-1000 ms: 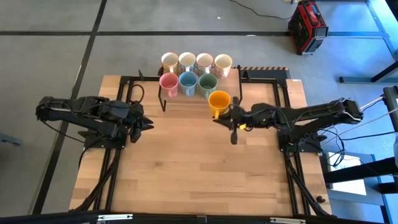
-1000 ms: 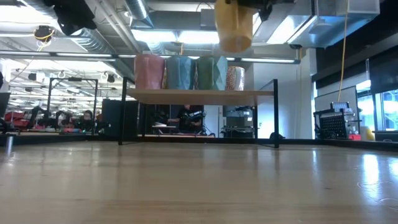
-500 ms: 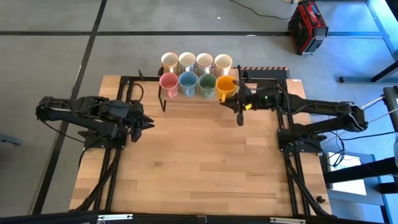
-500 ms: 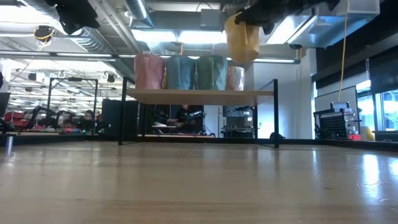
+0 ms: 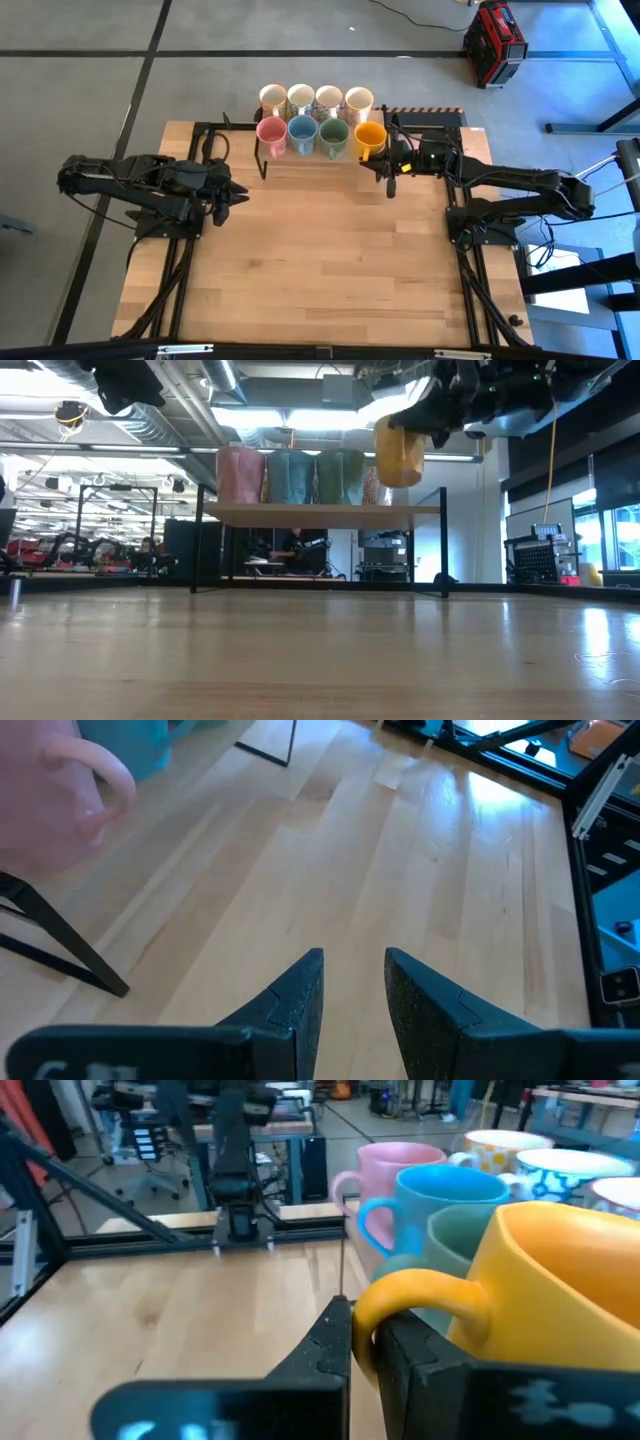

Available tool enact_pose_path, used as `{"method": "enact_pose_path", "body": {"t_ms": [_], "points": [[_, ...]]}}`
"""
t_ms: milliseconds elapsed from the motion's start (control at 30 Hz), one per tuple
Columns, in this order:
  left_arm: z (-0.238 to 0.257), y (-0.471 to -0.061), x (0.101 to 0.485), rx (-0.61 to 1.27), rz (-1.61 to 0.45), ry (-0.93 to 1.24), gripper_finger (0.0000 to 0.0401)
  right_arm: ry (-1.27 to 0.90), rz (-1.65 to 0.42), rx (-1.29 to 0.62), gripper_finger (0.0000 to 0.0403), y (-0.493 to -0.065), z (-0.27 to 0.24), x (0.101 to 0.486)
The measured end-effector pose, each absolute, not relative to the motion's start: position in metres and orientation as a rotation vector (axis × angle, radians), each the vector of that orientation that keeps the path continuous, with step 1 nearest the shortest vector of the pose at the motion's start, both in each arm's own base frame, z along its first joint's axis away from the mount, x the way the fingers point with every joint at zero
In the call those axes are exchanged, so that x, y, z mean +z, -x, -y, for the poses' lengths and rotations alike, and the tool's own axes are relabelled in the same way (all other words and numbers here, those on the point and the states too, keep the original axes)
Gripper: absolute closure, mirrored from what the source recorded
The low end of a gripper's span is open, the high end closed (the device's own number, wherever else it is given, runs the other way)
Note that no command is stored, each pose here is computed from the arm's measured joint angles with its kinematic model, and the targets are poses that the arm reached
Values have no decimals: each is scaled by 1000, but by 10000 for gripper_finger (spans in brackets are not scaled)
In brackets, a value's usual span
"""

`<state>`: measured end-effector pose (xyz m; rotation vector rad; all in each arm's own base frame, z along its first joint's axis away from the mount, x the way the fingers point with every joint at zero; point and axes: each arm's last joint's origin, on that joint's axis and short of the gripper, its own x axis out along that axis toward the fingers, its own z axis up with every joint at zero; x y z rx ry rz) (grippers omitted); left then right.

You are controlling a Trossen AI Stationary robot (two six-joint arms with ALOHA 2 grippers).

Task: Place coffee mugs
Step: Put the yellow mug on the shelf

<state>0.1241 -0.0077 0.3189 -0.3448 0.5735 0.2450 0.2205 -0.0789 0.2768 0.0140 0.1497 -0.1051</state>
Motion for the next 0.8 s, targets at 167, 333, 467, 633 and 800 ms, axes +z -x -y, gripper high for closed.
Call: {"method": "enact_pose_path", "body": {"t_ms": [167,333,467,633,800], "points": [[8,-125,320,245,-560,344,298,-13,-198,-101,396,-217,83,264],[7,-125,320,262,-555,339,298,8,-194,-110,396,-213,89,257],[7,-125,320,278,-550,334,298,19,-167,-103,396,-213,93,257],[6,-125,320,289,-546,335,298,18,-192,-104,396,-217,98,248],[6,-125,320,289,-547,338,298,34,-203,-85,396,-223,101,241]]}}
